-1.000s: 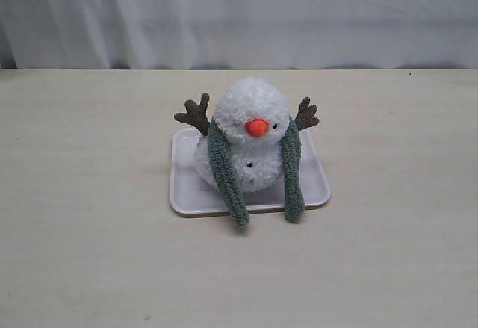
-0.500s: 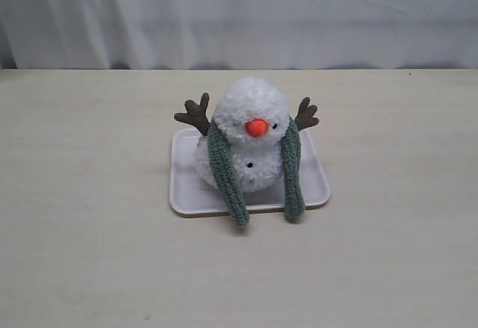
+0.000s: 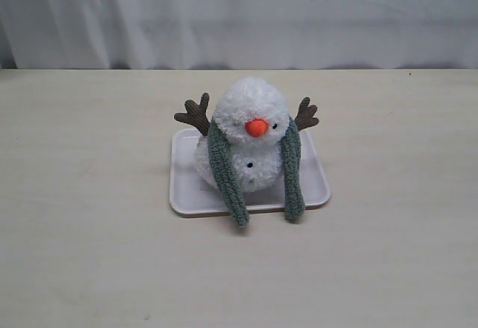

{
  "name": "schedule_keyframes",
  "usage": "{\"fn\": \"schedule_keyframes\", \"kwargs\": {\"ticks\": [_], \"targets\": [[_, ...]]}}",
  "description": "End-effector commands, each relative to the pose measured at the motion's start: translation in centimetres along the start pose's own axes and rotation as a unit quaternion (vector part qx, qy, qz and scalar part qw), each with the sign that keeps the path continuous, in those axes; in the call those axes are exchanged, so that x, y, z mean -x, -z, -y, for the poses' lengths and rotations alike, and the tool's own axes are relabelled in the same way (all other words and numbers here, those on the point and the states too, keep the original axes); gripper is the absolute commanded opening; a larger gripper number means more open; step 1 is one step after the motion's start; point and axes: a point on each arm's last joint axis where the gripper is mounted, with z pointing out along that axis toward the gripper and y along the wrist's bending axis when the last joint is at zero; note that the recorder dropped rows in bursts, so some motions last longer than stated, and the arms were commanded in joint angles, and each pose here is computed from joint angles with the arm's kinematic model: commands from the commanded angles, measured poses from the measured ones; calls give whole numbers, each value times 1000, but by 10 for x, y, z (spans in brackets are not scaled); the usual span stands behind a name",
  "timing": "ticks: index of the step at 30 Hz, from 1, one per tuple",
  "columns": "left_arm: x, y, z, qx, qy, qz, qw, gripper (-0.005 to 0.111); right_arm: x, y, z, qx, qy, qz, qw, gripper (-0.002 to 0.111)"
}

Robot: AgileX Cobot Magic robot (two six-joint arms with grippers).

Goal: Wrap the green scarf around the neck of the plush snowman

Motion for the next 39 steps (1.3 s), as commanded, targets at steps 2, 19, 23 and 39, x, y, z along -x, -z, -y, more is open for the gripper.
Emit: {"fn": "schedule_keyframes", "kwargs": {"ticks": [2,19,23,39], "targets": [[0,0,0,2,0,6,1000,0,-1,0,0,-3,-5,-1,1000,4],[0,0,0,2,0,5,1000,0,-1,0,1,-5,1,-1,1000,4],[0,0,0,2,0,5,1000,0,-1,0,1,-5,1,-1,1000,4],[0,0,0,2,0,5,1000,0,-1,0,0,-4,-2,-1,1000,4]]}}
